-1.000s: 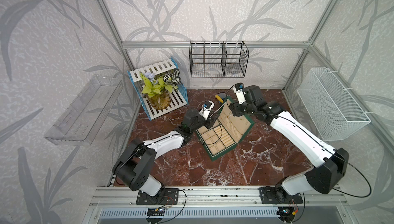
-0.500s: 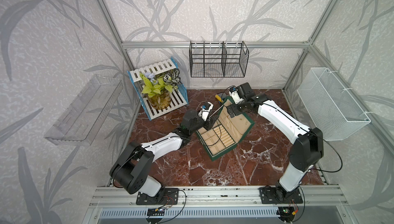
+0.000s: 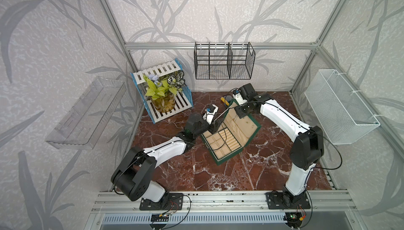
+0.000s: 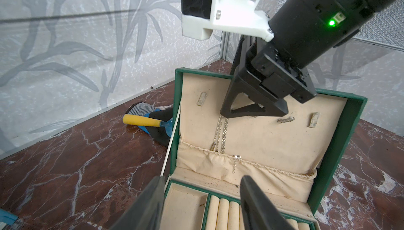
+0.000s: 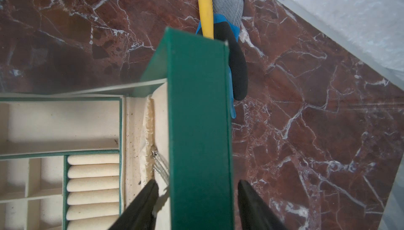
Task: Put jewelry chain into jewelry box
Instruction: Close the fastener on the jewelry box, then adjust the jewelry box at the center of the board.
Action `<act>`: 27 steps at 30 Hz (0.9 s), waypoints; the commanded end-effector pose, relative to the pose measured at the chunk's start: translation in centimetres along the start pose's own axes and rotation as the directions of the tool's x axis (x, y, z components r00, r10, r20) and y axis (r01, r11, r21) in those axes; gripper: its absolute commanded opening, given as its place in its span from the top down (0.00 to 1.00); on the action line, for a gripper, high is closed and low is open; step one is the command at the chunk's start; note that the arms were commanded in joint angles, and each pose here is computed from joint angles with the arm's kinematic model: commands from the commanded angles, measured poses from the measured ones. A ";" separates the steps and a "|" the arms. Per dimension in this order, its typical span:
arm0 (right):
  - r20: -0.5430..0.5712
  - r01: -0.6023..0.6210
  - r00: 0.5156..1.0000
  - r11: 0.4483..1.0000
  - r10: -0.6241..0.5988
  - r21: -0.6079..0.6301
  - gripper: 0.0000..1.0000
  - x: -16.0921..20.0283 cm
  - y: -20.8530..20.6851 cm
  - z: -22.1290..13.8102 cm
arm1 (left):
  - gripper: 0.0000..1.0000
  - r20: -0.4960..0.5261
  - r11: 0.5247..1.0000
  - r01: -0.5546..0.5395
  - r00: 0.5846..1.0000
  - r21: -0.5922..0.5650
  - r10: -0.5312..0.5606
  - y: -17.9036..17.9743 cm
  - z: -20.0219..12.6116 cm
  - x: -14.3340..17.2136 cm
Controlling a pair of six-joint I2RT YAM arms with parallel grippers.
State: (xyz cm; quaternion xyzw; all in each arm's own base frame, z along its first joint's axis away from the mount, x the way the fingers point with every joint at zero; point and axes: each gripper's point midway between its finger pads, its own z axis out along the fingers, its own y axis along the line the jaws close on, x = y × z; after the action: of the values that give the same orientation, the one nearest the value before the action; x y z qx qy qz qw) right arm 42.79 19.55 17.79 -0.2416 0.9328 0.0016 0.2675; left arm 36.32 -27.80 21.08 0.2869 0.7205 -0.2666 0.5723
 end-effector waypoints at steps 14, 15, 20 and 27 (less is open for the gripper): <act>-0.020 0.032 0.999 0.996 -0.033 -0.081 0.92 0.1 1.5 0.3 | 0.42 -0.005 1.000 0.008 1.000 -0.006 -0.008 0.1 -0.9 -0.1; -0.019 0.041 0.999 0.995 -0.043 -0.096 0.94 0.1 1.7 0.2 | 0.41 -0.009 1.000 0.007 1.000 -0.006 -0.007 0.0 -1.0 0.0; 0.001 0.119 0.993 0.968 -0.122 -0.222 1.00 0.3 3.7 -0.4 | 0.42 -0.027 1.000 -0.001 1.000 0.013 0.002 -0.4 -1.5 0.6; 0.107 0.297 0.953 0.817 -0.282 -0.495 1.00 1.2 8.6 -3.1 | 0.42 -0.081 0.997 -0.034 0.996 0.076 0.040 -1.6 -2.2 2.0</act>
State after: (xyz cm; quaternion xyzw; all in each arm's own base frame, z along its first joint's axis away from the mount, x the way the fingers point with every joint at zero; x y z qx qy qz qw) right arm 40.08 23.73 17.97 -0.3742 0.8880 0.1197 0.2389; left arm 34.22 -27.21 20.03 0.3101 0.7297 -0.2680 0.5474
